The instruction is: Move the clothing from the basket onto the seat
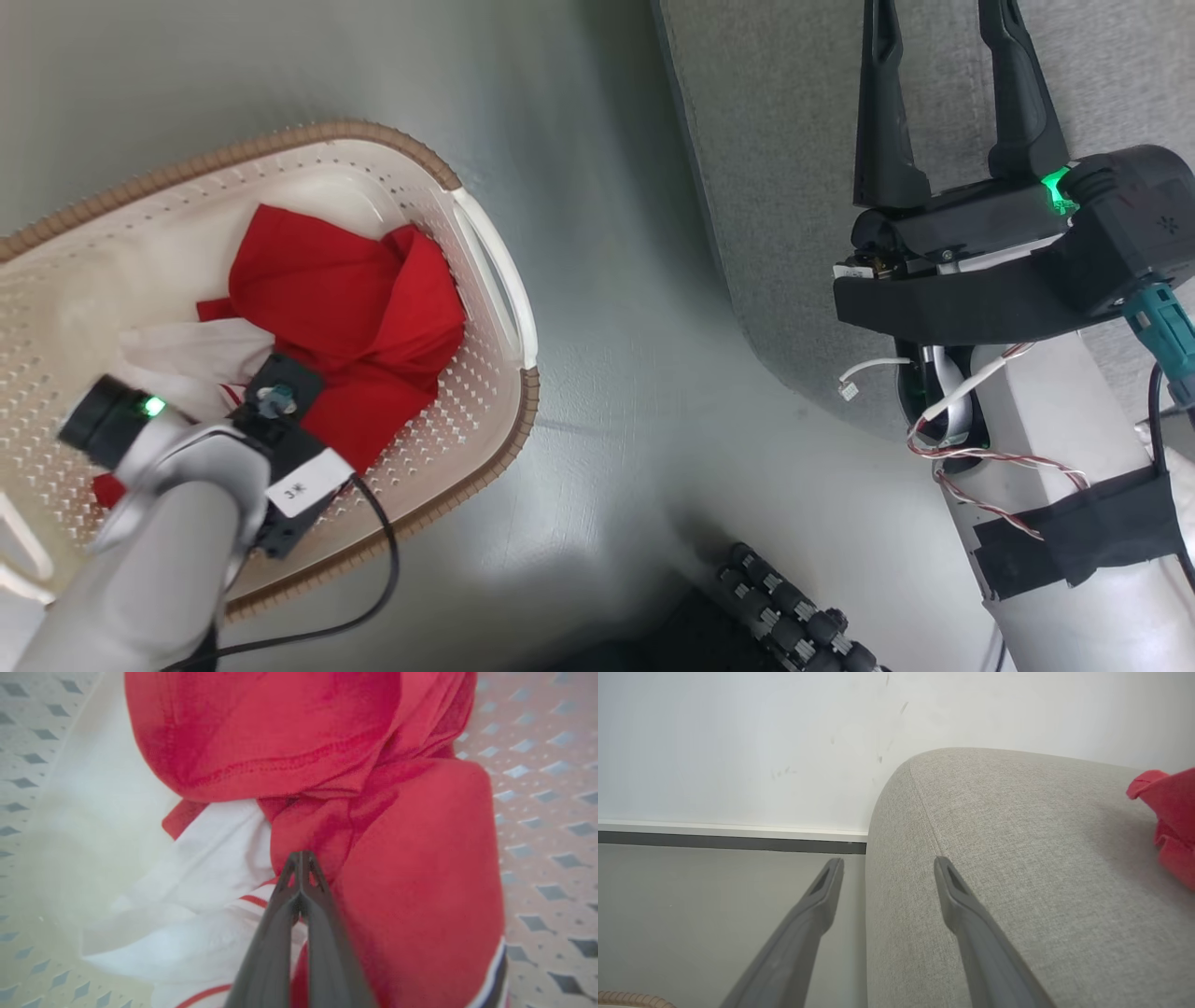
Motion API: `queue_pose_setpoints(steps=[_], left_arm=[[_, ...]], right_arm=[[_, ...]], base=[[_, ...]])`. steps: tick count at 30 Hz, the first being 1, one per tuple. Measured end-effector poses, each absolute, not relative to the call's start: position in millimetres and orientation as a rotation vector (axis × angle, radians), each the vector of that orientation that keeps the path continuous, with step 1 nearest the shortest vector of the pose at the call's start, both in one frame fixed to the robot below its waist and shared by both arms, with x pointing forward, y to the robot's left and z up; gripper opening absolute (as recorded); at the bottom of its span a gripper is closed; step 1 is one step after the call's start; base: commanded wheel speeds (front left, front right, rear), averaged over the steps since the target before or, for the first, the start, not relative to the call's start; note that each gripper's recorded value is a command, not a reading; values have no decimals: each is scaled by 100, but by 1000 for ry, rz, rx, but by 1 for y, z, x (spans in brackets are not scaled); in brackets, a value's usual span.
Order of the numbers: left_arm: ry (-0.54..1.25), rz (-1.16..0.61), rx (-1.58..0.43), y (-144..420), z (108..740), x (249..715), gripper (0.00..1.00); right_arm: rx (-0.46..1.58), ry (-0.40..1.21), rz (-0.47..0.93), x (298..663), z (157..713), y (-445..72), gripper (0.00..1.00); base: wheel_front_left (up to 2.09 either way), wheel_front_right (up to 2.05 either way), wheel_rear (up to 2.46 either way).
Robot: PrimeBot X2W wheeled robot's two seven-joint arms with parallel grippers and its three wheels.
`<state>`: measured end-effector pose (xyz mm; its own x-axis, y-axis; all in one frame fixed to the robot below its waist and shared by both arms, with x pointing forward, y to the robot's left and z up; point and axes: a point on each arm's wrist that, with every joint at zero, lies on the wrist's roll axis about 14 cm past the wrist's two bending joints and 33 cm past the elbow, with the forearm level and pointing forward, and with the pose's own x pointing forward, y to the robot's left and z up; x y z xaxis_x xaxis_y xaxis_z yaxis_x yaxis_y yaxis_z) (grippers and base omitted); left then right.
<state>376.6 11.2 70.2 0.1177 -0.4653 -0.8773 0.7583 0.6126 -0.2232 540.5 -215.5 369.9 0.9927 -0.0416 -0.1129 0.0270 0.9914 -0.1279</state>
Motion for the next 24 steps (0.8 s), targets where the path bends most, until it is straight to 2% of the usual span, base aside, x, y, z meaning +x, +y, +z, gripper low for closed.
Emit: queue_pose_setpoints(steps=[7, 16, 17, 19, 21, 22, 23, 24], left_arm=[[1000, -883, 176, -19, 105, 405, 0], [840, -783, 64, -23, 155, 438, 0], [822, -767, 48, -23, 161, 441, 10], [782, -728, 16, -21, 174, 448, 45], [740, -691, -7, -16, 187, 454, 65], [718, -672, -24, -14, 194, 458, 95], [693, -653, -40, -12, 202, 463, 100], [664, -636, -52, -9, 210, 468, 100]], right_arm=[[-126, 98, -43, 541, 382, -217, 100], [-119, 68, -43, 537, 404, -217, 100], [-119, 67, -44, 536, 406, -218, 100], [-117, 70, -45, 531, 409, -219, 100], [-117, 69, -42, 527, 412, -217, 100], [-115, 69, -39, 525, 414, -216, 100], [-113, 69, -40, 522, 416, -216, 100], [-112, 68, -41, 520, 418, -217, 100]], base=[[0, 0, 0], [0, 0, 0], [0, 0, 0], [0, 0, 0], [0, 0, 0], [0, 0, 0], [0, 0, 0], [0, 0, 0]])
